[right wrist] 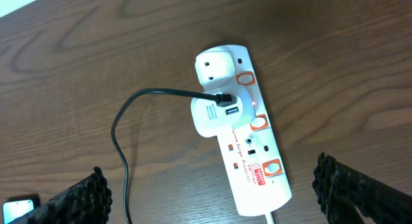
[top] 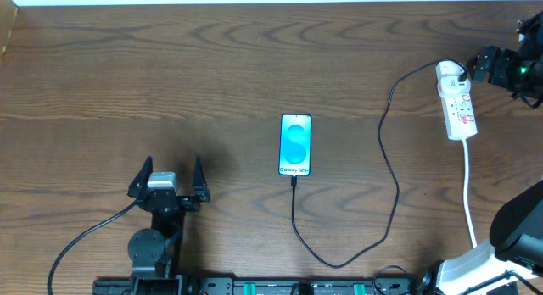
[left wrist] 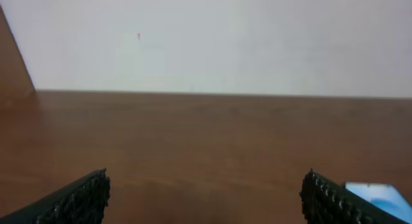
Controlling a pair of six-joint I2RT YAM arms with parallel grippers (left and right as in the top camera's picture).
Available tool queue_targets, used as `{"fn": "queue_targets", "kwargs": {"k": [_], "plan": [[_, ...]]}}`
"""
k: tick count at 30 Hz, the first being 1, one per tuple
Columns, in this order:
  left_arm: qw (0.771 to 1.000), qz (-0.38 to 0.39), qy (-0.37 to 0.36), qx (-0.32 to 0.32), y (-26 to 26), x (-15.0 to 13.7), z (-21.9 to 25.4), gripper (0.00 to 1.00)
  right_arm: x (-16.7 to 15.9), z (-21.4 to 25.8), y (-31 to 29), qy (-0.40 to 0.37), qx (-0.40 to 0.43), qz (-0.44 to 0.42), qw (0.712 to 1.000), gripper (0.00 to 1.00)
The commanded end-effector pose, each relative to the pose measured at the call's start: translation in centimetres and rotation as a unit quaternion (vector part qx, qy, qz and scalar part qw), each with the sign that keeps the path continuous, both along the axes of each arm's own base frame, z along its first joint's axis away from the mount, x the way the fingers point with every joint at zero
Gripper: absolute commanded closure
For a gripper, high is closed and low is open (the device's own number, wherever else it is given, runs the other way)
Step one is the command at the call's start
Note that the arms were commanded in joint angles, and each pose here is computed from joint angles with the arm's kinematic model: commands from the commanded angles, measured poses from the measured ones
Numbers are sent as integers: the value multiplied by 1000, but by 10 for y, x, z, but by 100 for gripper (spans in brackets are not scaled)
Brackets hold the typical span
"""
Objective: Plug charger to phone and switch on socket
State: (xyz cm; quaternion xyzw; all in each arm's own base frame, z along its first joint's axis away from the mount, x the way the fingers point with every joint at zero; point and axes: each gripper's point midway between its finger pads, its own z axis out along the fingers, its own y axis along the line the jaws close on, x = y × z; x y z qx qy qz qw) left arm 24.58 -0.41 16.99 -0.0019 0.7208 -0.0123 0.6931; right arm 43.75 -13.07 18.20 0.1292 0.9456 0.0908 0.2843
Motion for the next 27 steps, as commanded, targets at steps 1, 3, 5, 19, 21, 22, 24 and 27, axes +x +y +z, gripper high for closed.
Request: {"fn": "queue_targets", "kwargs": {"k": [1, 3, 5, 19, 21, 22, 24, 27], "plan": [[1000, 5, 17, 5, 2, -1, -10, 6, 1, -1, 2, 1, 6, -3, 1000, 1], [999, 5, 34, 5, 2, -1, -21, 6, 1, -1, 2, 1, 6, -3, 1000, 1], [999, -2, 52, 5, 0, -2, -30, 6, 1, -1, 2, 1, 6, -3, 1000, 1], [998, -3, 55, 1, 0, -2, -32, 6, 1, -1, 2, 1, 6, -3, 1000, 1], [998, -3, 55, 1, 0, -2, -32, 5, 1, -1, 2, 1, 6, -3, 1000, 1], [998, -3, 56, 1, 0, -2, -32, 6, 1, -1, 2, 1, 6, -3, 1000, 1], [998, -3, 56, 1, 0, -2, -33, 6, 1, -1, 2, 1, 6, -3, 1000, 1], [998, -3, 56, 1, 0, -2, -33, 6, 1, -1, 2, 1, 6, -3, 1000, 1]]}}
